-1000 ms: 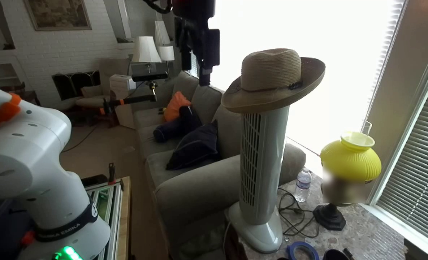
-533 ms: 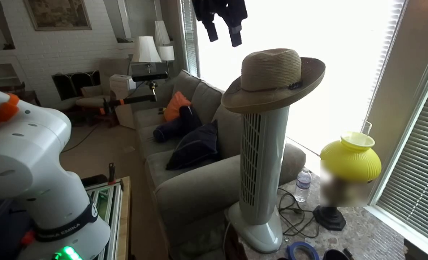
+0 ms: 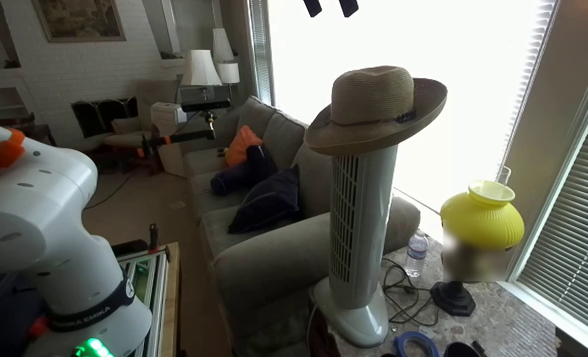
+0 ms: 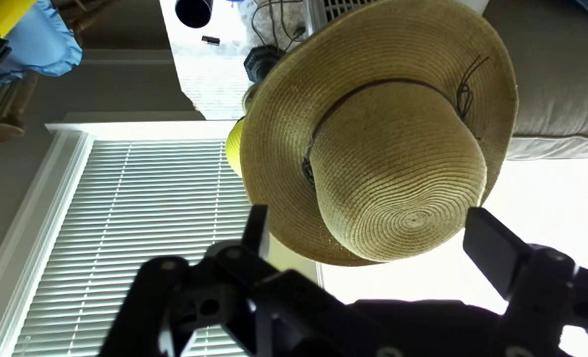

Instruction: Pick up the hat and put it on the sofa

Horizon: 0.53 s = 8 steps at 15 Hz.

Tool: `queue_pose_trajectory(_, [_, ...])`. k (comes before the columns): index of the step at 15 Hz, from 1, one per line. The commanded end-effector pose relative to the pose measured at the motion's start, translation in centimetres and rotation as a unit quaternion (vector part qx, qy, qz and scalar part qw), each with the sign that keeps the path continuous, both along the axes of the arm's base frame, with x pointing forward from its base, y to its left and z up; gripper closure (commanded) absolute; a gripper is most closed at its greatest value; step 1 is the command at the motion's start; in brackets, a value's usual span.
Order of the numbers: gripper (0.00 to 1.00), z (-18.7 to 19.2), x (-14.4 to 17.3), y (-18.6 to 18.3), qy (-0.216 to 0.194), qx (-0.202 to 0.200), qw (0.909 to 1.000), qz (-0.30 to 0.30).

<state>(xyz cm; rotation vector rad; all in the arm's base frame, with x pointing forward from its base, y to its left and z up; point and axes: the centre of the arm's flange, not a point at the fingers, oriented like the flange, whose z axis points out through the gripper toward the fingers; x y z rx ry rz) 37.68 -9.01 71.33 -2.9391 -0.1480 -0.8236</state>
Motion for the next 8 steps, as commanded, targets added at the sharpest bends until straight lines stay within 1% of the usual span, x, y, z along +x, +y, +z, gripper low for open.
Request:
queue_pose_trajectory(1, [0.00,-0.4,1.7,-0.1,-0.005,0.036,0.9989,0.031])
queue_pose_trajectory(4, [0.00,-1.6,3.5,0.5,0.010,0.050,0.9977,0.044])
queue_pose_trajectory(8, [0.00,-3.6,4.9,0.2,0.031,0.098,0.9944,0.021])
